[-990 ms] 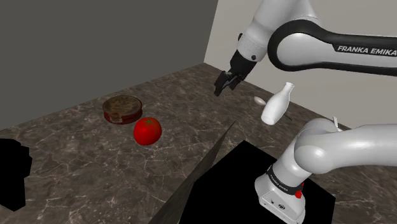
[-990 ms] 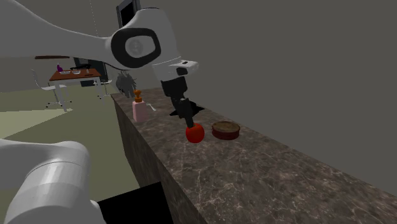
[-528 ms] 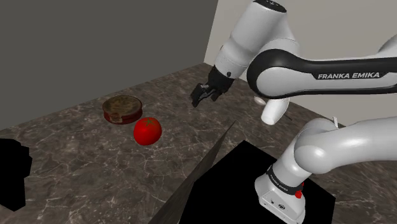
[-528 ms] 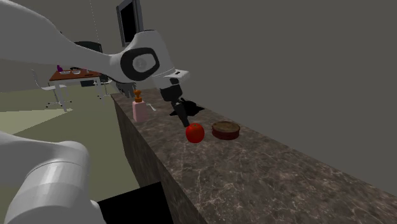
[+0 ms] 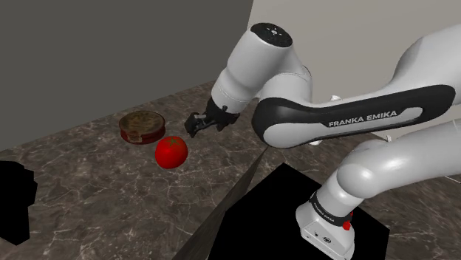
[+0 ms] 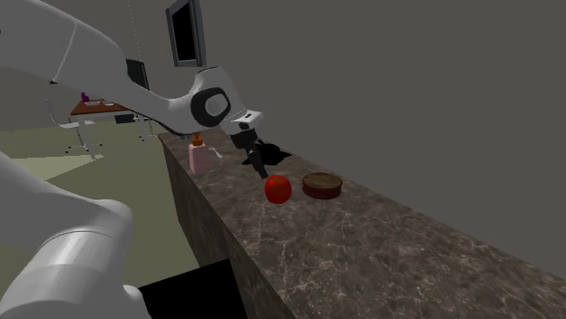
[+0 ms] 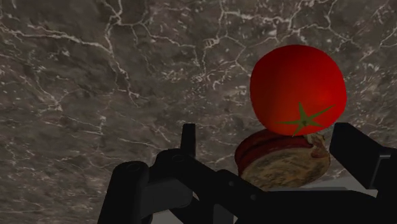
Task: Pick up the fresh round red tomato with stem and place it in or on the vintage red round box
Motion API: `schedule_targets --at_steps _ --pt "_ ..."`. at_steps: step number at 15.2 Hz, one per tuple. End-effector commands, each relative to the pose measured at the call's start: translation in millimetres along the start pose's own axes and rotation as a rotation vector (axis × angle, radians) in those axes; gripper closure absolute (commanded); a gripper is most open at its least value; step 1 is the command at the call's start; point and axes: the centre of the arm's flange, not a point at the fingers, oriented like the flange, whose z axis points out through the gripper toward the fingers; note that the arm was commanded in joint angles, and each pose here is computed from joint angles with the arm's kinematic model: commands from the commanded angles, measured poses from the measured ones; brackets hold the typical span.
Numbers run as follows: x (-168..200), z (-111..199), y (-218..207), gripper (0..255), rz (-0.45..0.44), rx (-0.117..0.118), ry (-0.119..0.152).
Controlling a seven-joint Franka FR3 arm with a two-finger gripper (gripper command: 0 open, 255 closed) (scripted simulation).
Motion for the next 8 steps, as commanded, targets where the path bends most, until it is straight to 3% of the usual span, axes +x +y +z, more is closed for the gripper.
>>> schedule_targets --at_steps 1,5,8 --pt "-2.9 10.8 -23.8 0 0.028 0.006 0.021" --pt "-4.3 32.5 -71.5 0 0.076 0.01 0.063" --pt "-3.6 43.9 -73.4 0 0.078 0.01 0.065"
